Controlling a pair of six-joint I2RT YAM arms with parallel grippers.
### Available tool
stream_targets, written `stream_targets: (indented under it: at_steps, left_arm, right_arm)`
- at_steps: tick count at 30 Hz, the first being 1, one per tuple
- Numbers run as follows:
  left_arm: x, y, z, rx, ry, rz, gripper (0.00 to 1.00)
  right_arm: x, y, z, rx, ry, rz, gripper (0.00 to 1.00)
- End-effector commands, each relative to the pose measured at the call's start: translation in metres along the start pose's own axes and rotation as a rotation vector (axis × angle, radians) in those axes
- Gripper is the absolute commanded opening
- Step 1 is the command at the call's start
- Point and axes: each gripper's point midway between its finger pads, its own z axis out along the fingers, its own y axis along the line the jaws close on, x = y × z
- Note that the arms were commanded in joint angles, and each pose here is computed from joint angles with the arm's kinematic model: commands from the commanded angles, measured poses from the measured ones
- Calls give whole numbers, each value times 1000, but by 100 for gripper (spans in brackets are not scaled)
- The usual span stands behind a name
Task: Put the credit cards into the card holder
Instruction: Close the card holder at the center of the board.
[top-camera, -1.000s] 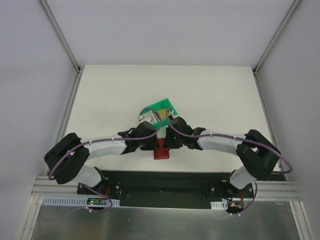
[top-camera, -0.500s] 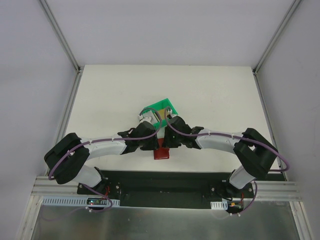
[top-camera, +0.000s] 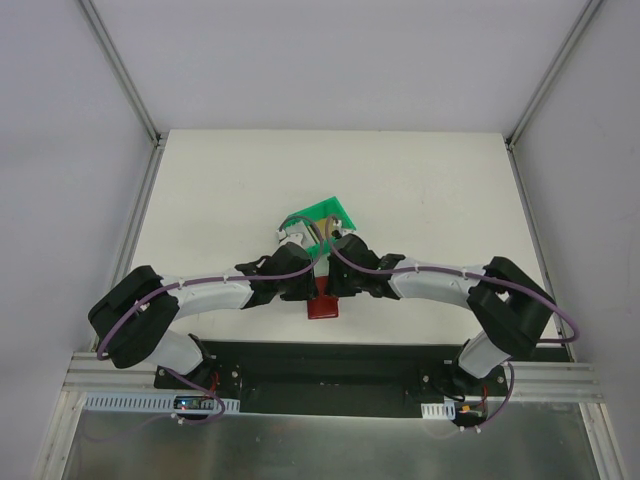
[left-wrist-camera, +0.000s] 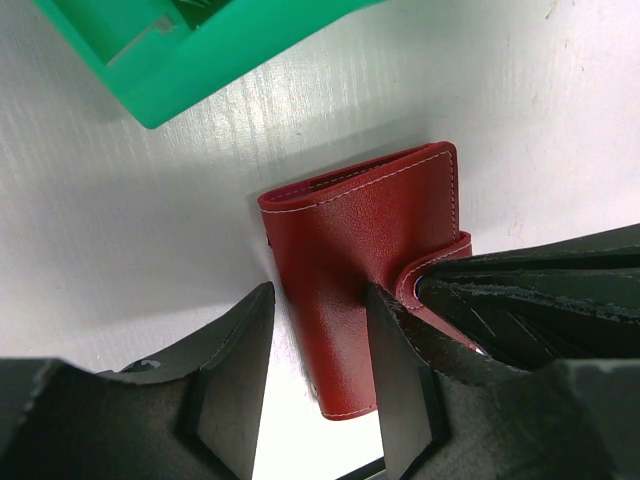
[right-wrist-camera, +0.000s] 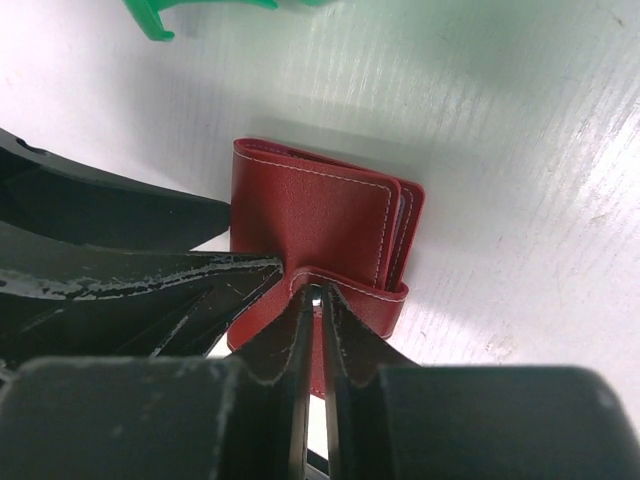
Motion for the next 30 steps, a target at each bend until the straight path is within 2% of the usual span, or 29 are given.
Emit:
stream_targets:
  at_steps: [1,11,26,30]
  left_arm:
    - [16,16,0,-56,67,19,41]
    - [16,16,0,-59,65,6,41]
    - [18,18,0,-60,66,-7,41]
    - [17,18,-1,-61,61,-9,41]
  right_arm:
    - [13,-15,3,104,45,-57,8]
    - [25,-22,7,161,84,-78,7]
    - [43,-45,9,333,234,-80,5]
    - [38,-42,8,312,208,-79,5]
